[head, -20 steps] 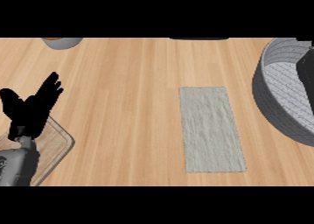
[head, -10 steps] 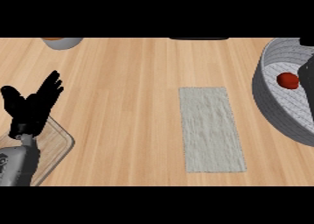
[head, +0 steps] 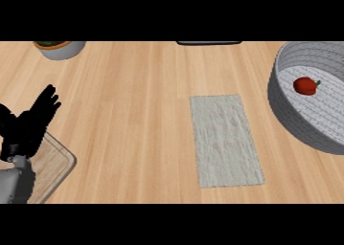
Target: Pick the bell pepper from the placemat and place it in the basket
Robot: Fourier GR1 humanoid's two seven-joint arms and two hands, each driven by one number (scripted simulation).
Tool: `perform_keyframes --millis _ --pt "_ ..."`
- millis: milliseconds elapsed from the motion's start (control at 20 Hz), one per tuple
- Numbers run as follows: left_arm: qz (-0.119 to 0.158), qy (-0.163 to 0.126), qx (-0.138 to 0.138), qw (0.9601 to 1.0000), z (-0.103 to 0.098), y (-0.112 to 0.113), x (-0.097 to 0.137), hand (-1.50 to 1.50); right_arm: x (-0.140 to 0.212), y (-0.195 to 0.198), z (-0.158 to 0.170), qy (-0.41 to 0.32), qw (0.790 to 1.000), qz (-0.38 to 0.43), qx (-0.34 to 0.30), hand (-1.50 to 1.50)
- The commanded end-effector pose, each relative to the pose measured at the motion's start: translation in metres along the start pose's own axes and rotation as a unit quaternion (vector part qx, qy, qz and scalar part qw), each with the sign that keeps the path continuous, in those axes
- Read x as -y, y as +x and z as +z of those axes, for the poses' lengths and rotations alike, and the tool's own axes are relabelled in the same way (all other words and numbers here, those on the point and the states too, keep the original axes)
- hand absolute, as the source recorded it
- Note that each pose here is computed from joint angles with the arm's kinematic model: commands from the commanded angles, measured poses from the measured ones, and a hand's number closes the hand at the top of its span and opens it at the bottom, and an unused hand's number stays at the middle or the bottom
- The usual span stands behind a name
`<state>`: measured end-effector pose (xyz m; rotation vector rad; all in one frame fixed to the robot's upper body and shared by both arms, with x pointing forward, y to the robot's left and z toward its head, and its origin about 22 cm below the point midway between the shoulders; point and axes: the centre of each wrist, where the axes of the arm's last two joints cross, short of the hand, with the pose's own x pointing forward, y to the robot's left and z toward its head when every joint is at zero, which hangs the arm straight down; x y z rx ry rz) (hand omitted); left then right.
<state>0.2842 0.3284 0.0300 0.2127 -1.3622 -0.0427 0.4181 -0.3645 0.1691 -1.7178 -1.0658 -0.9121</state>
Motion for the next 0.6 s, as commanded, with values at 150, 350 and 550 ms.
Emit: perform_keyframes --millis 150,350,550 --pt "-0.011 0.018 -0.014 0.9997 0.007 -0.012 -0.001 0.00 0.044 -0.019 0.009 0.009 0.996 -0.070 -0.057 -1.50" --pt "0.005 0.034 -0.014 0.9993 0.012 -0.006 -0.012 0.00 0.072 -0.066 0.027 0.052 0.997 -0.031 -0.055 -1.50" --pt "-0.002 0.031 -0.016 0.9994 0.017 -0.012 -0.003 0.00 0.117 -0.080 0.035 0.083 0.994 -0.042 -0.056 -1.50"
